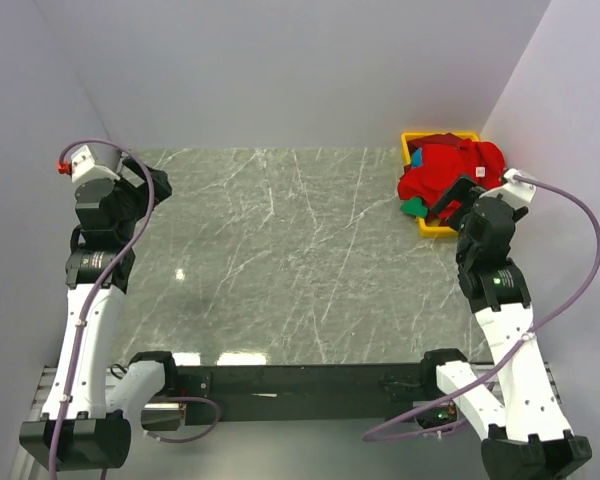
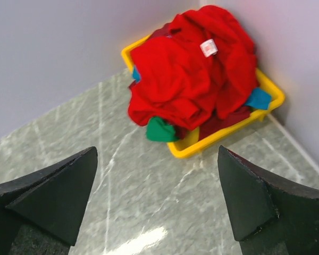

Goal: Fold and stack the t-shirts
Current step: Grab the tshirt from the pile, then move the tshirt to the center of the board, then flatten the tshirt out

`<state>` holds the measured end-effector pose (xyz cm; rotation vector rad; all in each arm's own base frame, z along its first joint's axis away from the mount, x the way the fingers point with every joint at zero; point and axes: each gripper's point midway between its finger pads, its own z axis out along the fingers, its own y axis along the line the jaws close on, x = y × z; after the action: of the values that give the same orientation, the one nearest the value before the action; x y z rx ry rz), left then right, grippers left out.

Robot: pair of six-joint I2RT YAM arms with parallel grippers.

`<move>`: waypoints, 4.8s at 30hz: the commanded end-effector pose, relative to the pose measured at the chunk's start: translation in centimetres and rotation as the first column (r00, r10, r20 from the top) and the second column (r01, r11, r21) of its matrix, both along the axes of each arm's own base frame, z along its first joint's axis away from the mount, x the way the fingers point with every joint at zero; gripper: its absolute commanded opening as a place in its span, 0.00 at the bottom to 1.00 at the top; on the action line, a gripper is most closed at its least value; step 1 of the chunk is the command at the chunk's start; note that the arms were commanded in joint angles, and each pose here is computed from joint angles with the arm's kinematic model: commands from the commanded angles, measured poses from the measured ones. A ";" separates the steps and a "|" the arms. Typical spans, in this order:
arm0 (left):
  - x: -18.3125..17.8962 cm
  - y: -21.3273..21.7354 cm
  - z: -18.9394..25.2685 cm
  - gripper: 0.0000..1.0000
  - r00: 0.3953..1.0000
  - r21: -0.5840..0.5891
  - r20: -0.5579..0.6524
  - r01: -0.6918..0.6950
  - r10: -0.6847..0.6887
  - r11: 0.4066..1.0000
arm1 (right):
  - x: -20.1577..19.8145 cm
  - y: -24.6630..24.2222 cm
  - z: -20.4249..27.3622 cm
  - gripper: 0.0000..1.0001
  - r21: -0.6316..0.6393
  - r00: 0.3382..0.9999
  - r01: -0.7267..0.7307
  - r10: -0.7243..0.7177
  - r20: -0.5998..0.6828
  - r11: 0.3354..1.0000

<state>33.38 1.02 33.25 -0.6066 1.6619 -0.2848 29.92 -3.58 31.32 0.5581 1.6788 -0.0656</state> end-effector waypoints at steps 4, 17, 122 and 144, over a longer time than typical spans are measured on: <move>1.1 1.4 0.7 0.99 0.997 -0.008 0.030 -0.078 0.078 0.997 | 3.8 -2.3 2.3 1.00 -0.058 0.991 0.128 -0.126 0.035 0.990; 5.9 0.8 -1.2 0.99 0.997 -0.036 -0.062 -0.047 0.045 0.998 | 14.8 -7.9 -5.3 0.95 0.064 0.969 0.184 -0.169 -0.181 0.981; 5.0 -14.3 -28.8 0.54 0.603 -0.171 -0.760 0.174 -0.242 0.970 | 6.2 16.1 -11.5 0.76 0.388 0.714 -0.545 0.654 -0.250 0.743; 5.9 -14.4 -30.8 0.01 0.586 -0.094 -0.787 0.194 -0.192 0.977 | -2.3 23.1 -18.8 0.73 0.475 0.358 -0.693 0.831 -0.425 0.542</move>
<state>38.61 -13.29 2.17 -0.6062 2.6376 -0.1790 29.83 18.87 14.02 -0.1481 2.4214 0.7123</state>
